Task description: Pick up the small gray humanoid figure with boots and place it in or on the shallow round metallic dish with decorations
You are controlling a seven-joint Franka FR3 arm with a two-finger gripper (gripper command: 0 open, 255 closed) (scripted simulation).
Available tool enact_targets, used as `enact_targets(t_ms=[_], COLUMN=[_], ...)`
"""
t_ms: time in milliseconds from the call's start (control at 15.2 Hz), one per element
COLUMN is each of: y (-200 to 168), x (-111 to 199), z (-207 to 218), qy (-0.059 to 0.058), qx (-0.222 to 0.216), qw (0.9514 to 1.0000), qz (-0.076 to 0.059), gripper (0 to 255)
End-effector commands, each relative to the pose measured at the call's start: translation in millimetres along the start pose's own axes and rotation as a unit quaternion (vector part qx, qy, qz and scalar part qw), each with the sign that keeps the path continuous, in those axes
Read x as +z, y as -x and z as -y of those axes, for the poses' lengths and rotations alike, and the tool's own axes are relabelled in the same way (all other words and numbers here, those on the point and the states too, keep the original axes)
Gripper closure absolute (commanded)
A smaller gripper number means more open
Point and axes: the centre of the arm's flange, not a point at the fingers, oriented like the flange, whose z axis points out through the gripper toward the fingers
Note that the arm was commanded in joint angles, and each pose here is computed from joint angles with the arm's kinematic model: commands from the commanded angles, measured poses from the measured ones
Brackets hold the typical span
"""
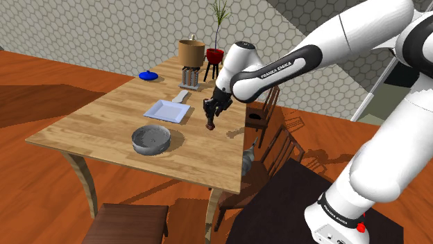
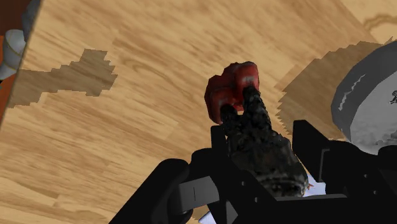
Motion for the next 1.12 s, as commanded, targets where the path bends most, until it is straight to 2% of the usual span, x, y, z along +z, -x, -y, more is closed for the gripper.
enact_targets(t_ms=[0,132,1056], y=[-3.4,-6.1,-61.3], x=[-11.2,-19.9,3.3], z=[0.4,1.1,175.9], qy=[0.000,0.000,0.000], qx=[0.000,0.000,0.000], qw=[1.0000,1.0000,1.0000], qz=[0.000,0.000,0.000], gripper=[255,255,255])
